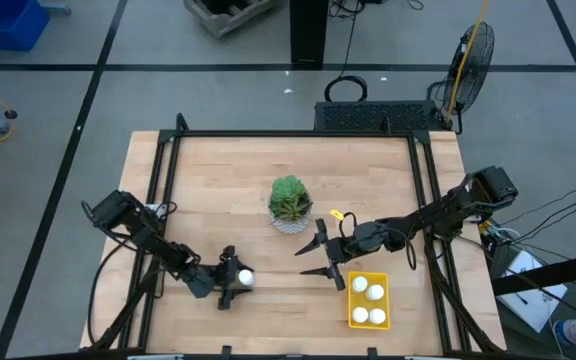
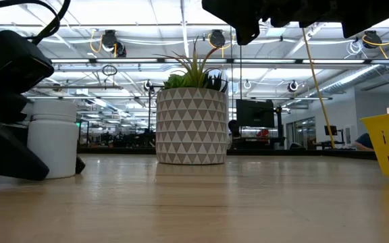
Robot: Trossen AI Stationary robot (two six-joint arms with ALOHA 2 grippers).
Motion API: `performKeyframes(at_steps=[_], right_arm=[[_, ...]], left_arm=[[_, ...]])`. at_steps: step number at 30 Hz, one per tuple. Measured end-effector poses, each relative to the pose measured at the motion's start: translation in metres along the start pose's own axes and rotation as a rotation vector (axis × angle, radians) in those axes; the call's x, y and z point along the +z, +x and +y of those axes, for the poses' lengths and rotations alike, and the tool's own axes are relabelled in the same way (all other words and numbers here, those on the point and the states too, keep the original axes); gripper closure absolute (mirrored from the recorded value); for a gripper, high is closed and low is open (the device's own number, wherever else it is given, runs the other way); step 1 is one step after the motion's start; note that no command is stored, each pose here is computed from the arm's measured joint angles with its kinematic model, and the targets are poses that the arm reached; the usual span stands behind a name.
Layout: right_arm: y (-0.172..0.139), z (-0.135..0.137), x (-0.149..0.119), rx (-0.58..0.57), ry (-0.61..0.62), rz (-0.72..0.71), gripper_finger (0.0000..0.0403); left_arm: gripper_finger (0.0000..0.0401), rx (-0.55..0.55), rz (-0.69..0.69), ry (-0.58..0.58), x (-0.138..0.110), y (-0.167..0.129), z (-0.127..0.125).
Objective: Pick and place pill bottles into a basket
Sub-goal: Put the white pill bottle into the bin
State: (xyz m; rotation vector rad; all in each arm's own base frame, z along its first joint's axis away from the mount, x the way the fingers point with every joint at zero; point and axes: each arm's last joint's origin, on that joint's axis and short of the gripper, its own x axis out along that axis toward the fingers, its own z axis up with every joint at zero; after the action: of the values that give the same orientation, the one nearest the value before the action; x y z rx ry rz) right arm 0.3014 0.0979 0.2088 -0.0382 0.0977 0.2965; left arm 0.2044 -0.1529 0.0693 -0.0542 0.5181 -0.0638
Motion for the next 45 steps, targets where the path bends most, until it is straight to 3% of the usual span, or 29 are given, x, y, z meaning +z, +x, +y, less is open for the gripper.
performKeyframes(at_steps=[16,25,30,34,38,42,45], right_arm=[[0.0,0.0,0.0,0.0,0.006,0.0,0.0181],[0.0,0.001,0.0,0.005,0.0,0.0,0.0181],[0.0,0.004,0.003,0.014,-0.015,-0.027,0.0181],[-0.001,0.006,0.005,0.02,-0.019,-0.034,0.0181],[-0.002,0.007,0.011,0.041,-0.019,-0.054,0.0181],[0.003,0.01,0.02,0.15,-0.02,-0.049,0.0181],[0.011,0.01,0.027,0.153,-0.019,0.048,0.0181]], left_arm=[[0.0121,-0.001,-0.002,0.006,0.0,0.0,0.001],[0.0214,0.004,-0.003,0.012,0.0,0.0,0.001],[0.0219,-0.017,-0.037,-0.007,0.005,0.001,0.001],[0.0219,-0.05,-0.098,-0.047,0.022,0.007,-0.002],[0.0216,-0.113,-0.125,-0.016,0.045,0.016,-0.007],[0.0219,-0.122,-0.079,0.024,0.069,0.028,-0.008],[0.022,-0.103,-0.027,0.035,0.086,0.037,-0.008]])
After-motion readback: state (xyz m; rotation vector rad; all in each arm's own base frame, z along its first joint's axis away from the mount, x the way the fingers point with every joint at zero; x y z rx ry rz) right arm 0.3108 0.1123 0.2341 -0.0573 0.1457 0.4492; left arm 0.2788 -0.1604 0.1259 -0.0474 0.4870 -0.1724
